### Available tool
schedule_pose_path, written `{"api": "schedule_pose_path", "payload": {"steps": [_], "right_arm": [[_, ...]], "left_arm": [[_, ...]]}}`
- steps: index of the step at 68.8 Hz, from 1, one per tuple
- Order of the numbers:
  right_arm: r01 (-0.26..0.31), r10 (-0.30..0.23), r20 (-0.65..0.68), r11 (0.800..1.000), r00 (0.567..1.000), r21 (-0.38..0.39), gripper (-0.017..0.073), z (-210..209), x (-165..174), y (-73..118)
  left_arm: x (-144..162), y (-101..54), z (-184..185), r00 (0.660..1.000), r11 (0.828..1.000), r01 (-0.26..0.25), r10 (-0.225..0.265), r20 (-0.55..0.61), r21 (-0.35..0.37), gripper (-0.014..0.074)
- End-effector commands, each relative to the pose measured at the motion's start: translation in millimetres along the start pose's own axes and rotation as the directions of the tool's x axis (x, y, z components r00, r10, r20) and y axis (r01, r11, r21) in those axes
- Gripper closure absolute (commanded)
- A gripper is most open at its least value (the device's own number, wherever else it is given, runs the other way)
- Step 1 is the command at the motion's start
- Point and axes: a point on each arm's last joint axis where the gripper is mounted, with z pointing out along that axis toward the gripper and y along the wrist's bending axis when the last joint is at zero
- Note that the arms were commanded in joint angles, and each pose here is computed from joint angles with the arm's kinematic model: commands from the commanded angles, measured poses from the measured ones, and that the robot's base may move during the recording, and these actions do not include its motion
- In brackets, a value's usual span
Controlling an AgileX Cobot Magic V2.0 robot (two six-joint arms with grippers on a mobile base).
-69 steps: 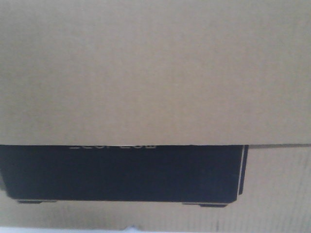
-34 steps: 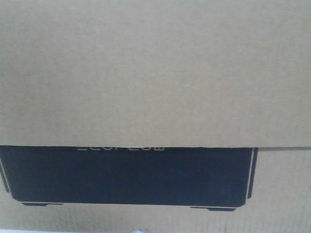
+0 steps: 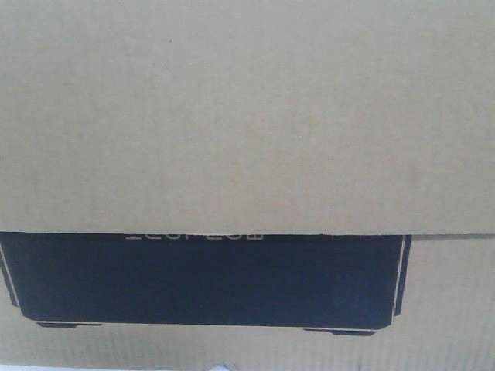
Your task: Grab box from left shelf to table start
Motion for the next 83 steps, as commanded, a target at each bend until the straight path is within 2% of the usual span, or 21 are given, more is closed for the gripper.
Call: {"api": "schedule_pose_path", "payload": {"steps": [1, 5, 10, 25, 35, 43, 55, 83], "right_arm": [[0.006, -0.006, 0.158, 1.0, 0.987, 0.002, 0.048, -21, 8, -6.1], [0.009, -0.009, 0.188, 1.0, 0.982, -0.001, 0.0514, -26, 22, -8.2], [0.014, -0.012, 0.221, 1.0, 0.975, -0.008, 0.051, -30, 43, -10.6], [0.03, -0.019, 0.316, 0.999, 0.949, -0.031, 0.051, -28, 114, -15.7], [0.041, -0.017, 0.418, 0.998, 0.908, -0.048, 0.051, -25, 154, -17.9], [0.062, -0.036, 0.483, 0.997, 0.875, -0.038, 0.051, -19, 177, -19.3], [0.073, -0.039, 0.536, 0.996, 0.843, -0.043, 0.051, -13, 194, -19.1], [0.074, -0.04, 0.536, 0.996, 0.843, -0.042, 0.051, -13, 194, -19.1]], "left_arm": [[10, -6.6, -25, 0.989, 1.0, -0.003, 0.003, 0.147, -0.006, 0.0557], [26, -8.5, -33, 0.983, 1.0, -0.004, 0.006, 0.182, -0.013, 0.0632], [46, -10.0, -38, 0.976, 1.0, -0.003, 0.008, 0.219, -0.02, 0.0699], [110, -11.9, -44, 0.927, 0.999, 0.001, 0.017, 0.374, -0.049, 0.0689], [146, -10.8, -36, 0.892, 0.998, 0.006, 0.023, 0.452, -0.063, 0.0689], [168, -8.9, -27, 0.869, 0.997, 0.01, 0.029, 0.495, -0.076, 0.069], [183, -8.3, -25, 0.831, 0.996, 0.012, 0.037, 0.555, -0.085, 0.0693], [185, -8.9, -26, 0.832, 0.997, 0.012, 0.035, 0.554, -0.08, 0.0693]]}}
